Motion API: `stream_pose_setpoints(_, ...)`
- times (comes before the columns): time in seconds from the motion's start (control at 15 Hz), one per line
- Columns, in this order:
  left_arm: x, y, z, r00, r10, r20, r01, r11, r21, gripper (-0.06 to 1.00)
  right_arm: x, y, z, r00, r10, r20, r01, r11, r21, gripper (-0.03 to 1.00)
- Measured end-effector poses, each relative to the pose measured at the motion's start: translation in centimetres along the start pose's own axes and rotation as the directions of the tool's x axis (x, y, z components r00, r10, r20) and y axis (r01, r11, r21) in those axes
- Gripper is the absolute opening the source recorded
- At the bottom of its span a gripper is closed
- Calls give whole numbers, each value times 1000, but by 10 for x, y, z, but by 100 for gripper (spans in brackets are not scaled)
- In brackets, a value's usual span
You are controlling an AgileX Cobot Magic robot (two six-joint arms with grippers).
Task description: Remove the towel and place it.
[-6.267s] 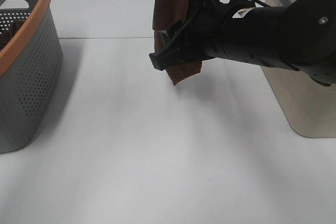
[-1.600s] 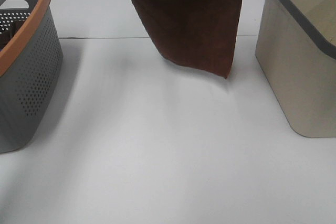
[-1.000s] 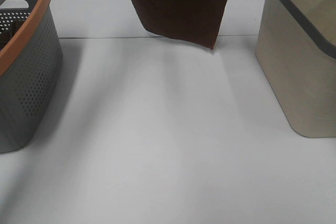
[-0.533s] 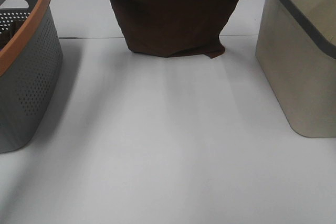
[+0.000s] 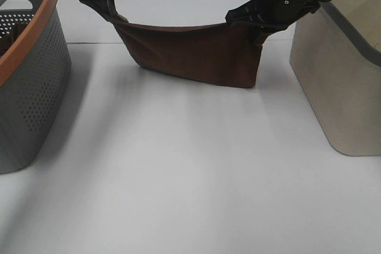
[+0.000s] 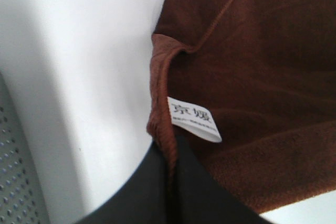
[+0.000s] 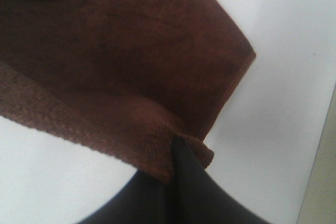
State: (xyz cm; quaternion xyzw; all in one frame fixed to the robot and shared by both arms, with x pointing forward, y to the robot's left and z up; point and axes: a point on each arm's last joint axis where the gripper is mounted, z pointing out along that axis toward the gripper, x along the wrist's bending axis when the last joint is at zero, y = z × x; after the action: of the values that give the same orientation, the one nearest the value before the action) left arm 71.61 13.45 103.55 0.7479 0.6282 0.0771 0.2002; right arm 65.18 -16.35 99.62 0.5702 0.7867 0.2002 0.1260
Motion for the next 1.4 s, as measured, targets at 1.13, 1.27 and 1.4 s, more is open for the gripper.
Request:
stream_pose_setpoints(1.13, -47, -105, 60, 989, 148, -28, -125, 906, 405, 0, 4, -80, 28, 998, 57, -41, -34, 907, 420, 0)
stream_pose_setpoints(1.27, -43, -118, 65, 989, 146, -33, -115, 884, 454, 0, 4, -85, 30, 997, 64, -44, -39, 900, 435, 0)
stream_pose_setpoints(1.4, -42, -125, 69, 990, 139, -31, -108, 871, 478, 0, 6, -88, 30, 995, 79, -56, -46, 895, 444, 0)
